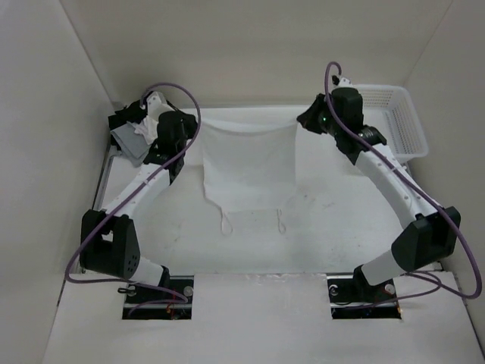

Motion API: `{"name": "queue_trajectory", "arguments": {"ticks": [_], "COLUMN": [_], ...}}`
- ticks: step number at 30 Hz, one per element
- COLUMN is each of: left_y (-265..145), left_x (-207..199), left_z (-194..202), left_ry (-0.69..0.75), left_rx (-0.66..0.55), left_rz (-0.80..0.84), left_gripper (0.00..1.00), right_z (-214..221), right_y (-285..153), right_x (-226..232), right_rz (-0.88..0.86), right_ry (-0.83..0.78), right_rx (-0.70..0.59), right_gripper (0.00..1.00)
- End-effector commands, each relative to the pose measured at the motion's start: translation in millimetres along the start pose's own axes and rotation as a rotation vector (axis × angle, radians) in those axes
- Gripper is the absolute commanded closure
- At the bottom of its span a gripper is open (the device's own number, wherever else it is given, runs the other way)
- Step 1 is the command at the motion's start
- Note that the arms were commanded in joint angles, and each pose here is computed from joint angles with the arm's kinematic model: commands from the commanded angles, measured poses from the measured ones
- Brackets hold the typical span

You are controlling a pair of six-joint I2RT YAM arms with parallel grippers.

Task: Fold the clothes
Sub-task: Flatten the tank top out

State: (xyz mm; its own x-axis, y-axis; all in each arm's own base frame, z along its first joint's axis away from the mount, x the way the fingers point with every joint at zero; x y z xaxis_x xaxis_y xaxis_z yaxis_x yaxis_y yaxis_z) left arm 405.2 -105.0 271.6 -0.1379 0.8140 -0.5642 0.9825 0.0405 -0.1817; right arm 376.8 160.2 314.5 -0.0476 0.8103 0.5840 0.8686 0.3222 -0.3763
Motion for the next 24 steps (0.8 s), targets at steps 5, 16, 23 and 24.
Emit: {"name": "queue_trajectory", "arguments": {"ticks": [5,16,23,24], "left_y": [-15.2,-60.7,-91.1,-100.0], "left_x": [-58.0,-14.1,67.5,77.0], "left_z": [-111.3,-43.3,51.8,61.0], "left_ry": [-0.126,-0.154,-0.181,-0.181], "left_rx": [-0.243,-0.177,-0.009,0.008], "left_rz": [0.237,0.249,0.119,0.112], "left_gripper": [0.99,0.98,0.98,0.98], "right_z": [-97.1,-0.7,119.9,134.7], "right_y": [-39.8,-44.5,-33.7,-35.9], "right_x": [67.8,14.8,-45.7,-51.3], "right_rz": [-0.222,-0.195,-0.13,-0.121], "right_ry": [-0.03,0.024,0.119,0.124], "right_rx": [-0.209,-0.118,0.082,0.109], "right_gripper": [1.0,1.0,1.0,1.0]}}
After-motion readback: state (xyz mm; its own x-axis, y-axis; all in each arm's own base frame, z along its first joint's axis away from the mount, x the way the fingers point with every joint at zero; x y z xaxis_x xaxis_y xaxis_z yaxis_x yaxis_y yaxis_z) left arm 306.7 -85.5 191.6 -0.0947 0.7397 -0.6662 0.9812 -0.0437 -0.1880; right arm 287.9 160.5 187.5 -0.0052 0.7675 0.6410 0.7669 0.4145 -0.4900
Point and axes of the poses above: each gripper's point midway between its finger pads, its own y axis out along the fingers, its own x axis along the line the jaws close on, z = x × y, the point moved 6 cm from there along -y, back along the fingers, and after that the axes turned 6 degrees about y, right-handed, at the moved point
